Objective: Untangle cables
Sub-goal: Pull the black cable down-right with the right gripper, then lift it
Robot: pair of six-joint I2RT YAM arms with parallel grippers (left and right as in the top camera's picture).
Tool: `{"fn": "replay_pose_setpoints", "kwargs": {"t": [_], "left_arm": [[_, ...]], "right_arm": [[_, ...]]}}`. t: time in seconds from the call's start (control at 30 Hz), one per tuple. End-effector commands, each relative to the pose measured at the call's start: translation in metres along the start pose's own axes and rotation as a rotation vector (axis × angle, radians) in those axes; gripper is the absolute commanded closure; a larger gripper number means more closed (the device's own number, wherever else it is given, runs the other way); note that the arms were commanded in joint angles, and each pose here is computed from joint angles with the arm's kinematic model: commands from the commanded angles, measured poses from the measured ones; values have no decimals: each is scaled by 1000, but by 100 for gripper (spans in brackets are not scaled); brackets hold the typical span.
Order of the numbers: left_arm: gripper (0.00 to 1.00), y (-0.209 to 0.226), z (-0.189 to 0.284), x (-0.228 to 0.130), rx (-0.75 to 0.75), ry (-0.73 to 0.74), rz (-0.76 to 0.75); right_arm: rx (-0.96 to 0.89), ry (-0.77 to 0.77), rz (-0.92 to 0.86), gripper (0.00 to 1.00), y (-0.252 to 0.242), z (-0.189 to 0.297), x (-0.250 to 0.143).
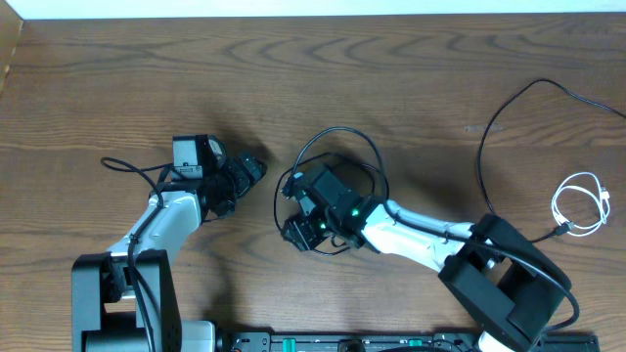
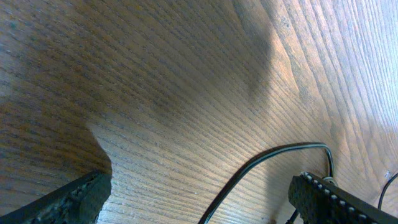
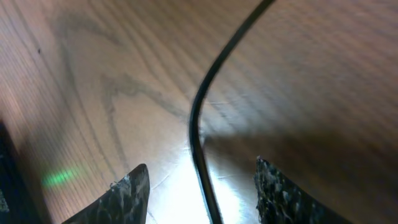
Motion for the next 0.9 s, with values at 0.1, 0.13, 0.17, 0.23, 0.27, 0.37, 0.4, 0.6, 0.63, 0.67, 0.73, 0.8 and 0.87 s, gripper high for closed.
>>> {"fn": "replay_pose_setpoints", "kwargs": {"t": [0.1,0.13,0.17,0.23,0.27,0.37,0.4,0.6,0.63,0.67,0.73,0.8,0.87], "left_arm": [[2,3,1,3,36,-21,-3],[2,3,1,3,36,-21,-4],[2,3,1,3,36,-21,-3],[2,3,1,3,36,-21,-4],[2,3,1,3,36,-21,-3],[2,3,1,3,35,-21,-4],[2,3,1,3,36,-21,-4],[2,3,1,3,36,-21,-4],[2,3,1,3,36,-21,-3],[2,3,1,3,36,-21,-4],[2,3,1,3,36,-21,-4],[2,3,1,3,36,-21,-4],[2,3,1,3,36,-21,-4]], "right_arm": [[-102,-5,42,46,1,-15,-12],[-117,-3,48,46,1,-18,-15],[-128,-1,52,46,1,-20,-16],[-151,4,60,49,0,-24,-20],[-166,8,62,50,-2,-28,-22],[-191,18,71,59,-4,-34,-28],[-194,24,73,65,-4,-37,-30],[-198,40,117,81,-6,-43,-33],[-197,44,132,83,-5,-43,-34],[-197,45,146,84,-4,-44,-36],[-221,36,167,85,0,-45,-38],[-263,15,192,87,3,-46,-40],[-301,-4,218,89,5,-47,-43]]}}
Point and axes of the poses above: each gripper's point midway between its finger pads, its own z axis back along the fingers, its own y axis along the line the jaws close on, x = y × z, the point moved 8 cm from there along z, back along the fingers, and after that the axes turned 9 degrees about -z, right-handed, at the moved point
